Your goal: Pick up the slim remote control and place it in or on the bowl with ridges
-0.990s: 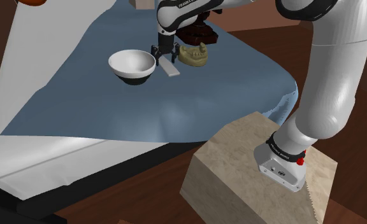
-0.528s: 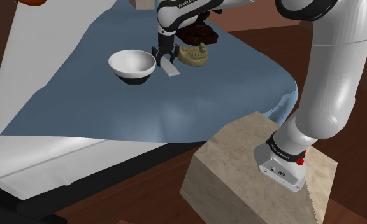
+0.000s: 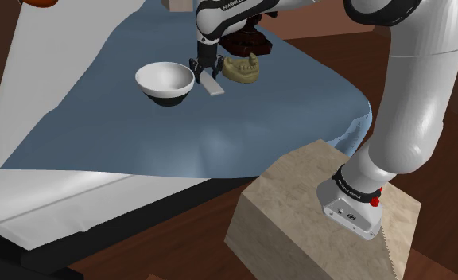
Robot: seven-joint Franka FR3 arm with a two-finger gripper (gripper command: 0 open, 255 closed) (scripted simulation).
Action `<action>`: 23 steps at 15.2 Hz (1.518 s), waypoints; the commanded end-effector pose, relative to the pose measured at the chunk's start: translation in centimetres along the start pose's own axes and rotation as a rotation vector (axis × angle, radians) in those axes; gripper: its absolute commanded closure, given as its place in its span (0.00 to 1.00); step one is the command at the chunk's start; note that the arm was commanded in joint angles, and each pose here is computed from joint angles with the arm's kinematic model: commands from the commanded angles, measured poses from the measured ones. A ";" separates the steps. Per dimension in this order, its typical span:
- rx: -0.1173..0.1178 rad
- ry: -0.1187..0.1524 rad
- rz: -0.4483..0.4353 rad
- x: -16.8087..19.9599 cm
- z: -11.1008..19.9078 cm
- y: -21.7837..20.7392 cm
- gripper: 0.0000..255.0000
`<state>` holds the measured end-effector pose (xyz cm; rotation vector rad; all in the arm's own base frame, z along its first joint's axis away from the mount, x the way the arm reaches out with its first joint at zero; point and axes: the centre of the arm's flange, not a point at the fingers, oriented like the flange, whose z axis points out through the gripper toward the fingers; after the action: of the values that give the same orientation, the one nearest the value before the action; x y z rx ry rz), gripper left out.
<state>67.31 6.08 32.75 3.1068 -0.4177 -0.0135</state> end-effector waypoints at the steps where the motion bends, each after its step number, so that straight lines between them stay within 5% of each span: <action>1: 0.000 0.000 0.000 0.0 -0.5 0.0 1.00; 23: 0.000 0.000 0.000 -0.1 -12.1 0.1 1.00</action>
<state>67.27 5.97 44.28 3.1067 -0.4175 -0.0138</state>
